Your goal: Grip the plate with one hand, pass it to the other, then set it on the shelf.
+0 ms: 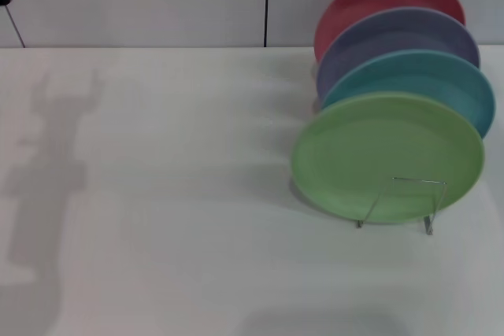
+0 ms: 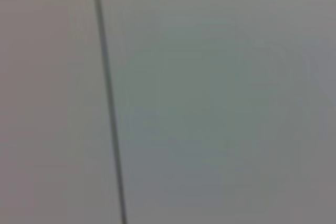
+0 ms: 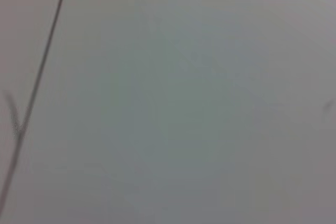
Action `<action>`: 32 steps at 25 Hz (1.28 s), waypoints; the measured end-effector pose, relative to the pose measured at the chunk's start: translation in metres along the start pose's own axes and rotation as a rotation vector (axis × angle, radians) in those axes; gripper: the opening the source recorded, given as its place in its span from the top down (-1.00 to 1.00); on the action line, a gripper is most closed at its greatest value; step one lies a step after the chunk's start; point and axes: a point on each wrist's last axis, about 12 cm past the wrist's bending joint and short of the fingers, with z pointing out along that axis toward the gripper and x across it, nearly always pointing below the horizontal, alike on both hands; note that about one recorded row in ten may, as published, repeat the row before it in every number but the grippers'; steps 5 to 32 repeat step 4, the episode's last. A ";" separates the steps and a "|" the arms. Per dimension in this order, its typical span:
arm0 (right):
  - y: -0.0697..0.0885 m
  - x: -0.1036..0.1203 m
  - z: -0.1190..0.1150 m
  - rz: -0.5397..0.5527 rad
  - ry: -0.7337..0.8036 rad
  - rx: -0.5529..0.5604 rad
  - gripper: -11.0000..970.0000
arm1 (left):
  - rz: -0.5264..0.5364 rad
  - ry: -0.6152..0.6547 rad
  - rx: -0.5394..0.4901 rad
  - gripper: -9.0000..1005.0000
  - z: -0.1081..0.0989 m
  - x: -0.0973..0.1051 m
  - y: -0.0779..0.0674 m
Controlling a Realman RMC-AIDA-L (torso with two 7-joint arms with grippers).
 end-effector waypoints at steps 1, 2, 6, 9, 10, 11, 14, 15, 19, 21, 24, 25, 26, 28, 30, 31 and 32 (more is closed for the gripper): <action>0.000 0.003 -0.002 -0.009 -0.025 0.028 -0.56 | -0.006 -0.002 -0.008 -0.73 -0.002 0.003 0.002; 0.002 0.006 -0.005 -0.027 -0.050 0.050 -0.56 | -0.016 -0.001 -0.019 -0.73 -0.004 0.007 0.005; 0.006 0.012 -0.010 -0.055 -0.089 0.073 -0.56 | -0.033 -0.001 -0.035 -0.73 -0.009 0.014 0.011; 0.006 0.012 -0.010 -0.055 -0.089 0.073 -0.56 | -0.033 -0.001 -0.035 -0.73 -0.009 0.014 0.011; 0.006 0.012 -0.010 -0.055 -0.089 0.073 -0.56 | -0.033 -0.001 -0.035 -0.73 -0.009 0.014 0.011; 0.006 0.012 -0.010 -0.055 -0.089 0.073 -0.56 | -0.033 -0.001 -0.035 -0.73 -0.009 0.014 0.011; 0.006 0.012 -0.010 -0.055 -0.089 0.073 -0.56 | -0.033 -0.001 -0.035 -0.73 -0.009 0.014 0.011; 0.006 0.012 -0.010 -0.055 -0.089 0.073 -0.56 | -0.033 -0.001 -0.035 -0.73 -0.009 0.014 0.011; 0.006 0.012 -0.010 -0.055 -0.089 0.073 -0.56 | -0.033 -0.001 -0.035 -0.73 -0.009 0.014 0.011; 0.006 0.012 -0.010 -0.055 -0.089 0.073 -0.56 | -0.033 -0.001 -0.035 -0.73 -0.009 0.014 0.011; 0.006 0.012 -0.010 -0.055 -0.089 0.073 -0.56 | -0.033 -0.001 -0.035 -0.73 -0.009 0.014 0.011; 0.006 0.012 -0.010 -0.055 -0.089 0.073 -0.56 | -0.033 -0.001 -0.035 -0.73 -0.009 0.014 0.011; 0.006 0.012 -0.010 -0.055 -0.089 0.073 -0.56 | -0.033 -0.001 -0.035 -0.73 -0.009 0.014 0.011; 0.006 0.012 -0.010 -0.055 -0.089 0.073 -0.56 | -0.033 -0.001 -0.035 -0.73 -0.009 0.014 0.011; 0.006 0.012 -0.010 -0.055 -0.089 0.073 -0.56 | -0.033 -0.001 -0.035 -0.73 -0.009 0.014 0.011; 0.006 0.012 -0.010 -0.055 -0.089 0.073 -0.56 | -0.033 -0.001 -0.035 -0.73 -0.009 0.014 0.011; 0.006 0.012 -0.010 -0.055 -0.089 0.073 -0.56 | -0.033 -0.001 -0.035 -0.73 -0.009 0.014 0.011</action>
